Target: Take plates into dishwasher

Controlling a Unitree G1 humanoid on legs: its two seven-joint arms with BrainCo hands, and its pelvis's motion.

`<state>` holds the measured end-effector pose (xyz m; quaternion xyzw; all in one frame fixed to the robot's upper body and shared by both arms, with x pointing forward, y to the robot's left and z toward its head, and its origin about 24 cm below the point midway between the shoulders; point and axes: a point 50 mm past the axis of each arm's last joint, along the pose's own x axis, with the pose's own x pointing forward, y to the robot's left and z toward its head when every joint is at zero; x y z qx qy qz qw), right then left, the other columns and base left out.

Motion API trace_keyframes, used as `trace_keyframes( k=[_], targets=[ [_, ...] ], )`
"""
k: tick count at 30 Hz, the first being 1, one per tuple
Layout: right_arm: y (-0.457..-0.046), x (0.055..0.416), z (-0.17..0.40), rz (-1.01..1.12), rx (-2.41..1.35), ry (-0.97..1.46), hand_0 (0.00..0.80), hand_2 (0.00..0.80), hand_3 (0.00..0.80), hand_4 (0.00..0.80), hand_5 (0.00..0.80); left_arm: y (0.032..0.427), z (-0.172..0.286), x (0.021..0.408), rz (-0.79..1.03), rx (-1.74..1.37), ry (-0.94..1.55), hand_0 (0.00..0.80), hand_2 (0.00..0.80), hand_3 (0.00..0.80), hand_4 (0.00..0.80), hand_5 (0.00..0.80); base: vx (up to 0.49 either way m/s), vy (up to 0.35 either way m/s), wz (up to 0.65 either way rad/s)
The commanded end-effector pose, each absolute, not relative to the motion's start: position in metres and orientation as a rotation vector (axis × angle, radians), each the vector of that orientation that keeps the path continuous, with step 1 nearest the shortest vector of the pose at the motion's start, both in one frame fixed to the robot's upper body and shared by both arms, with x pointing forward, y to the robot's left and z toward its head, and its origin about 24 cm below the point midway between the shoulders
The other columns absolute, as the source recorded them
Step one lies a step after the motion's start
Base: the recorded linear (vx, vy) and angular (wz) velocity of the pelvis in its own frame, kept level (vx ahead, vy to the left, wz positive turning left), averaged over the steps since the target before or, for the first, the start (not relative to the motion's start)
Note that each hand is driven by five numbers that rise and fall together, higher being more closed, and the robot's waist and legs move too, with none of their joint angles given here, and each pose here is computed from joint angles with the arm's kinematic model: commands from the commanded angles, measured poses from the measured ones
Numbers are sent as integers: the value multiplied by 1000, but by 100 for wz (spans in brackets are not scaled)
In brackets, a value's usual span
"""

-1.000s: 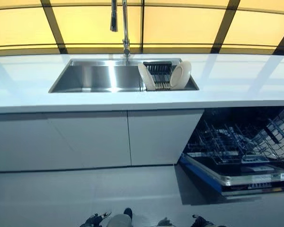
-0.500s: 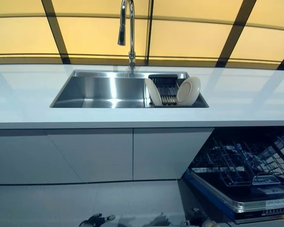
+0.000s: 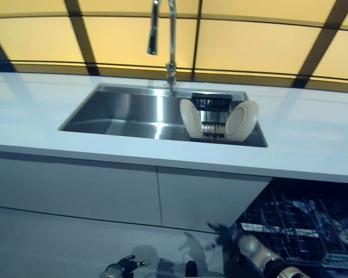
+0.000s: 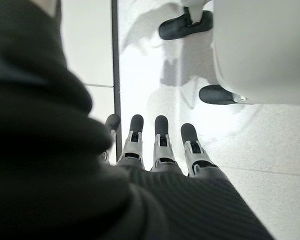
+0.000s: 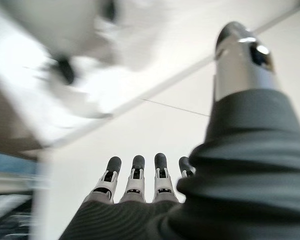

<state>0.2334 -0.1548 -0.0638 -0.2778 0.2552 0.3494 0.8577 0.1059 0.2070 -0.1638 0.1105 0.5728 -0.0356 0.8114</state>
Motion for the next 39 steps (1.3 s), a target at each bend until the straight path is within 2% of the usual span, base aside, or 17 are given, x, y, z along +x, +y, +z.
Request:
trace_keyframes(
  k=[1,8,12,15,19,23,30,39],
  targets=[
    [-140,239,-23,941,-287,470,0,0,0,0,0,239,-156,108,-16,274,1215,0,0,0,0,0,121,-48,-19],
    [-164,253,48,1055,59,252,0,0,0,0,0,256,-154,100,48,265,1220,0,0,0,0,0,94,-95,-5],
    [-190,274,92,963,141,84,0,0,0,0,0,260,-157,84,124,234,1247,0,0,0,0,0,142,-104,-13],
    [-205,289,128,840,204,-85,0,0,0,0,0,259,-159,71,141,220,1261,0,0,0,0,0,219,-47,-25],
    [-242,326,196,450,328,-371,0,0,0,0,0,260,-158,72,146,218,1246,0,0,0,0,0,369,149,-60],
    [-289,339,256,89,284,-526,0,0,0,0,0,259,-156,87,114,283,1225,0,0,0,0,0,197,129,-19],
    [-335,343,289,-139,170,-442,0,0,0,0,0,252,-153,109,70,271,1208,0,0,0,0,0,147,122,-24],
    [-351,349,321,-318,71,-359,0,0,0,0,0,248,-157,100,5,306,1228,0,0,0,0,0,105,52,8]
  ],
)
